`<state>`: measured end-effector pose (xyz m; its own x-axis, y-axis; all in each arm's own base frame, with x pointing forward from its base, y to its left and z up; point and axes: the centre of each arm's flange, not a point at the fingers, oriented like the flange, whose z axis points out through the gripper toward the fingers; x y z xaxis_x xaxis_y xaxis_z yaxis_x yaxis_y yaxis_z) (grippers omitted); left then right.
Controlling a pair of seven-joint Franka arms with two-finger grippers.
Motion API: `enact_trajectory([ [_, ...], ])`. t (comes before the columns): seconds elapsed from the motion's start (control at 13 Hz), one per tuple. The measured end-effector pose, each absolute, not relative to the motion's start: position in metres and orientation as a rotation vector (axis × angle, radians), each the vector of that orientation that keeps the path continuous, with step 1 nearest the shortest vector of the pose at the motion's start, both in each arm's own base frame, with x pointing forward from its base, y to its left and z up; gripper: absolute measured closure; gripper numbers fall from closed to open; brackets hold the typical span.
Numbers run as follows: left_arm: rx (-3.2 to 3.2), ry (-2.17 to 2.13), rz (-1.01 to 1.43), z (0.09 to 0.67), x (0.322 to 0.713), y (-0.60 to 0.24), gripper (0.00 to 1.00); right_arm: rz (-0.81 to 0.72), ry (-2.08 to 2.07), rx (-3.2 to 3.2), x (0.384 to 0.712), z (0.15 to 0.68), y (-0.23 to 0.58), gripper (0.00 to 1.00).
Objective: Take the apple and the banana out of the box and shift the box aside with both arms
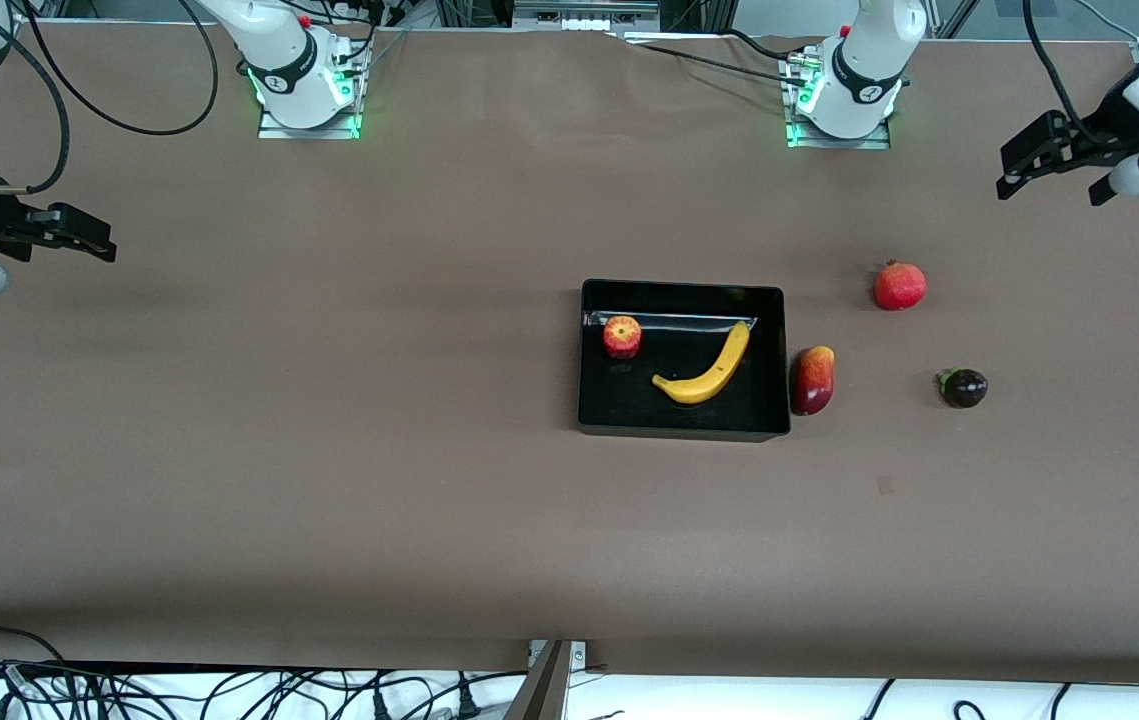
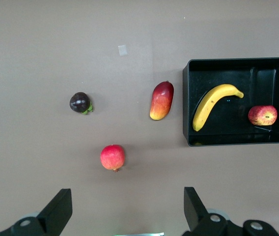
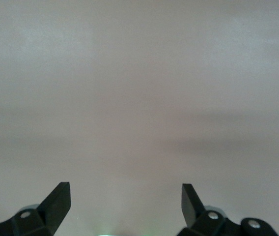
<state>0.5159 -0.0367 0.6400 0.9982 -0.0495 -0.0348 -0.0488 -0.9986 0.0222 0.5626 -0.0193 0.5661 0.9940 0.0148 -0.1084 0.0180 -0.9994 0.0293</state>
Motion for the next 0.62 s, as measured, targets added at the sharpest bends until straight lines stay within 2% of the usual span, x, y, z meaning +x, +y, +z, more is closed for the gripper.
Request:
enact_trajectory([
  [0.31, 3.104, -0.185, -0.153, 0.599, 0.537, -0.076, 0.00, -0.170, 0.025, 3.107, 0.562, 0.566, -0.019, 0.00],
  [0.62, 3.051, -0.373, -0.061, 0.532, 0.557, -0.185, 0.00, -0.168, 0.027, 3.107, 0.563, 0.567, -0.019, 0.00],
])
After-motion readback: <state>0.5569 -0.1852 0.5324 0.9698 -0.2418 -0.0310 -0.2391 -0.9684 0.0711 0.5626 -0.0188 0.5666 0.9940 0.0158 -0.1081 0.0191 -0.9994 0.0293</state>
